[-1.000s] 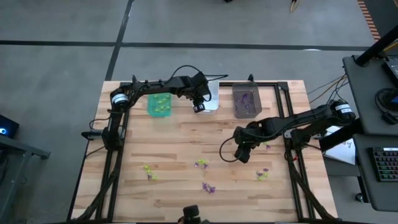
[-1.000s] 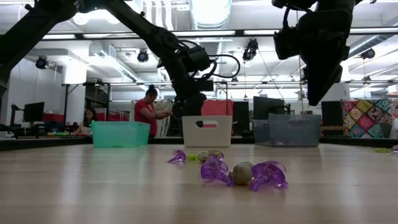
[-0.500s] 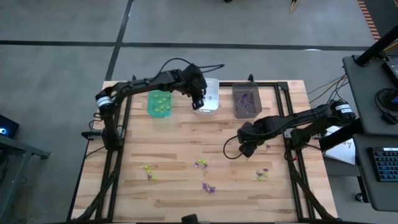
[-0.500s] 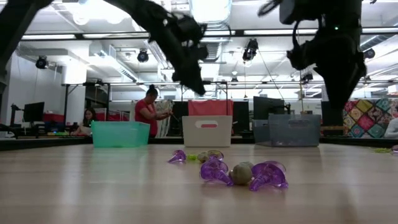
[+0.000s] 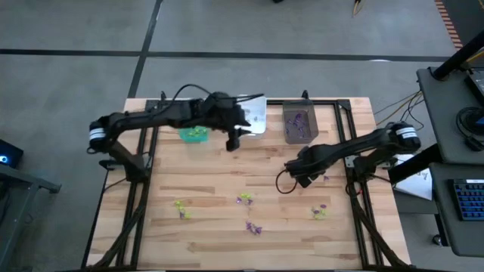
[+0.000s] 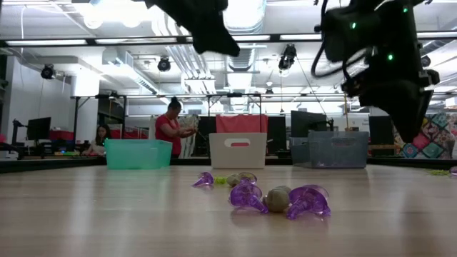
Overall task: Sort Halloween decoration
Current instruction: Put the green spider toy into the blue bin
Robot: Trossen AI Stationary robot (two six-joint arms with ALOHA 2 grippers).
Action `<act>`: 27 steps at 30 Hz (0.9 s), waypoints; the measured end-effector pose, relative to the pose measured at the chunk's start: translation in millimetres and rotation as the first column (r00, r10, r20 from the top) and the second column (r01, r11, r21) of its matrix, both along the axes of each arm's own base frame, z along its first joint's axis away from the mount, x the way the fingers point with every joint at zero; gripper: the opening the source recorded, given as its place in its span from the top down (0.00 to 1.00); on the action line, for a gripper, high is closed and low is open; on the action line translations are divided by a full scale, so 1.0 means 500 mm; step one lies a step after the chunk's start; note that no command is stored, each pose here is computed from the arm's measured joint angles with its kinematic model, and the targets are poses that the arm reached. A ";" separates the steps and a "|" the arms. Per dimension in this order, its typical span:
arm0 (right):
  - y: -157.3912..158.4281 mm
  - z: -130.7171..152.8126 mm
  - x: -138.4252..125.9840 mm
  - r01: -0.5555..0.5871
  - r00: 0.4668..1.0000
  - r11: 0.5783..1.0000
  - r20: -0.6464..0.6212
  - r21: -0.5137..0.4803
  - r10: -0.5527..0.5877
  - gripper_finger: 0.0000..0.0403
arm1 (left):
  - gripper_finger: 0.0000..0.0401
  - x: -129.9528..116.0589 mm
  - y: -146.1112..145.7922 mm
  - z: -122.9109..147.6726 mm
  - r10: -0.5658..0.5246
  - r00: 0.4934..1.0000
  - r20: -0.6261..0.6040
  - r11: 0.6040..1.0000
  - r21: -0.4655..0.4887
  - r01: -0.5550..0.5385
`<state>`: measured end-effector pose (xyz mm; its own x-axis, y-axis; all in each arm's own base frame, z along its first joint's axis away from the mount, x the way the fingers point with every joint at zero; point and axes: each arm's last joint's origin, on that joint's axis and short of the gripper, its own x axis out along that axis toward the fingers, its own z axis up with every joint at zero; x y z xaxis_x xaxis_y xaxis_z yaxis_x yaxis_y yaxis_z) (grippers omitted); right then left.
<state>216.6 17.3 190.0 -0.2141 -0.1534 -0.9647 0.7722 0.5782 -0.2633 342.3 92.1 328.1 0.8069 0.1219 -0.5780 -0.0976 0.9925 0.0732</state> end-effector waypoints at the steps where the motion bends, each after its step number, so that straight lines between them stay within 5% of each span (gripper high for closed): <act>1: 0.000 -0.008 0.003 -0.012 1.000 1.000 -0.021 0.001 0.012 0.68 | 0.75 -0.006 -0.013 0.003 -0.011 1.000 0.026 1.000 0.000 0.011; 17: 0.008 -0.107 0.029 -0.178 0.937 0.970 -0.274 0.165 0.219 0.68 | 0.75 -0.144 -0.104 -0.003 -0.025 0.963 0.267 0.997 -0.065 0.044; 27: 0.008 -0.129 0.035 -0.213 0.919 0.960 -0.297 0.184 0.261 0.72 | 0.75 -0.147 -0.104 -0.010 -0.023 0.957 0.291 0.997 -0.063 0.043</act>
<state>234.3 21.4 125.6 -0.4853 -0.1005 -0.8686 0.4988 0.7840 -0.3694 269.0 40.1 323.1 0.9437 0.0612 -0.3251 -0.0720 0.9972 -0.0211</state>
